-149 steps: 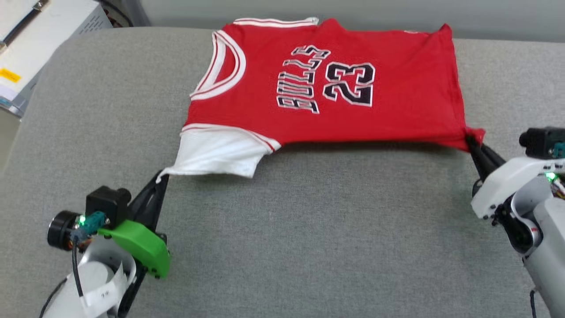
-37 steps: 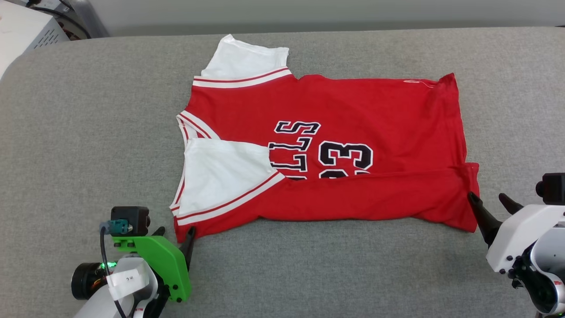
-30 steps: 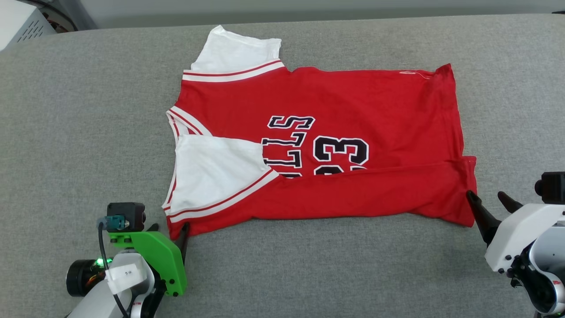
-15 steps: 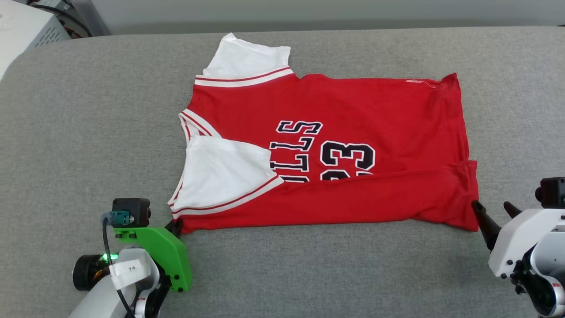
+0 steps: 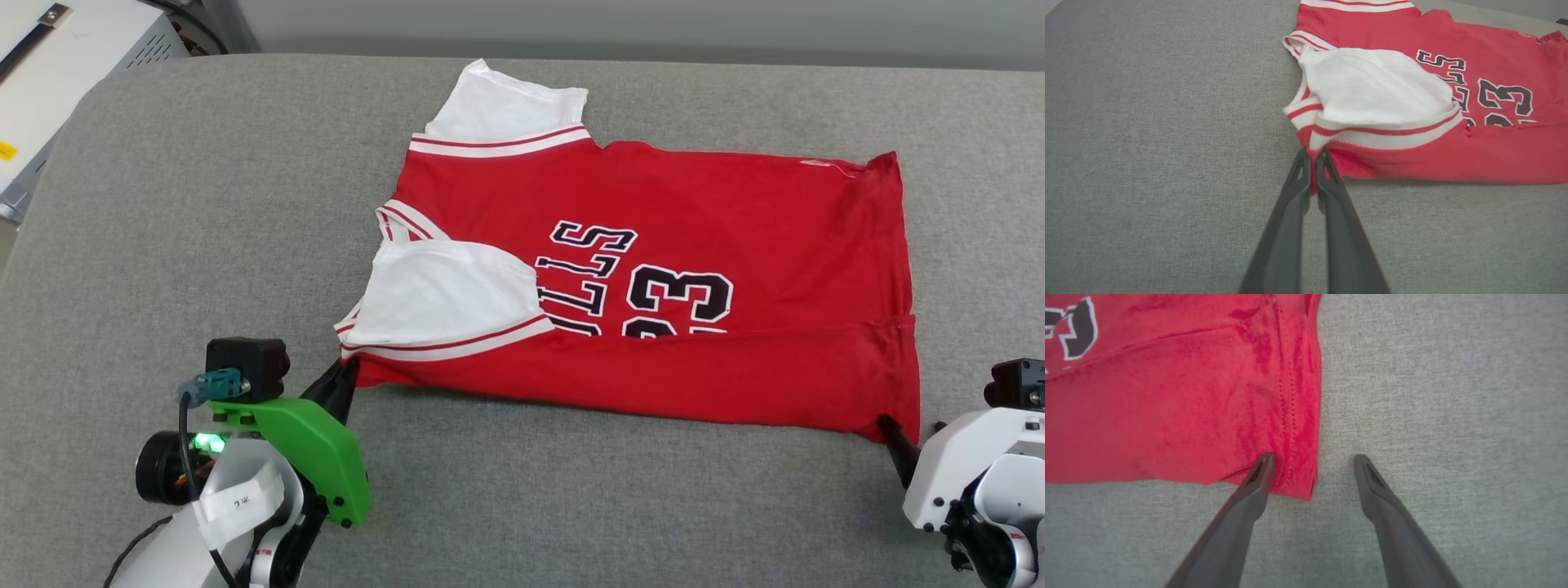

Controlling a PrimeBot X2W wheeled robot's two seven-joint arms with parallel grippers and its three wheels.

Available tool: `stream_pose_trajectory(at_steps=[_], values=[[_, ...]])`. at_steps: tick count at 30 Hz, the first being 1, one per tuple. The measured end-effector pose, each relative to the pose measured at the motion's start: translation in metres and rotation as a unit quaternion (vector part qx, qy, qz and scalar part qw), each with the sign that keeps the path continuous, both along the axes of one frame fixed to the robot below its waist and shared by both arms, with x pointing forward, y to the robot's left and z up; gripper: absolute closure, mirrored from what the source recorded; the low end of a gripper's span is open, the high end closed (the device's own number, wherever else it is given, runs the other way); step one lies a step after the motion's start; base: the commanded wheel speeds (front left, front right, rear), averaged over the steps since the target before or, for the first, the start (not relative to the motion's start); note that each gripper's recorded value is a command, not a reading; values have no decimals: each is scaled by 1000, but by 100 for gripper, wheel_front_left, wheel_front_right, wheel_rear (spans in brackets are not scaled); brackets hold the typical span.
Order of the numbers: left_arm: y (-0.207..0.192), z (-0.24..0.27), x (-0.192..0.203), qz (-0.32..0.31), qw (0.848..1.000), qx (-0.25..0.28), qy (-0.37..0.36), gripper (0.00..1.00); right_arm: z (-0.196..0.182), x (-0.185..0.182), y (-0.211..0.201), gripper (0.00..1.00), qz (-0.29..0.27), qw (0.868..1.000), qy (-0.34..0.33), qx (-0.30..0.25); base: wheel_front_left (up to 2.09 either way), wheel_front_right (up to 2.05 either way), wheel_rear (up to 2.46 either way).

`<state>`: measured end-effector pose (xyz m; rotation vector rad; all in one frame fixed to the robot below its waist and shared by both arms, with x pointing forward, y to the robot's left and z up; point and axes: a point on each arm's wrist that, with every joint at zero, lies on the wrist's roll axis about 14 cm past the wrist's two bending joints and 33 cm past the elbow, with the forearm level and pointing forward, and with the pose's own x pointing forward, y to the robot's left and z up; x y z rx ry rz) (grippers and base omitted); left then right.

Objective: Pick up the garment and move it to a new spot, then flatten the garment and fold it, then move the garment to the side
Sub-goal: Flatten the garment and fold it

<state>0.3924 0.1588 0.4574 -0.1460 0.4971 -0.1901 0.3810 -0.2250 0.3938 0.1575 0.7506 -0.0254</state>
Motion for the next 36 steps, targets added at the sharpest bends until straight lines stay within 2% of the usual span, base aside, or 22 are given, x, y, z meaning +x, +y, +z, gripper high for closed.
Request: stream_pose_trajectory(at_steps=[5, 6, 8, 9, 16, 22, 27, 36], values=[[-2, 0, 0, -5, 1000, -1, 1, 100, -9, 5, 4, 0, 2, 1000, 14, 1, 0, 0, 0], [-3, -1, 0, -6, 1000, -1, 3, 100, -12, 4, 5, 20, 3, 1000, 20, 4, 0, 0, 0], [-3, -3, 0, -6, 1000, 1, 7, 100, -19, 1, 8, 89, 7, 999, 34, 7, 0, 0, 0], [-3, -5, -1, -7, 1000, 3, 11, 100, -21, 0, 9, 100, 11, 999, 39, 6, 0, 0, 0], [1, -16, -6, -7, 999, 14, 31, 100, -16, 5, 8, 100, 19, 999, 28, 1, 0, 0, 0], [5, -23, -30, -10, 998, 21, 58, 100, 13, 3, -13, 100, 13, 1000, -8, -20, 0, 0, 0], [3, -34, -60, -20, 995, 20, 96, 100, 24, -15, -30, 100, 14, 999, -3, -44, 0, 0, 0], [-10, -46, -99, -39, 990, 5, 137, 100, 25, -58, -43, 100, 6, 998, 35, -48, 0, 0, 0]])
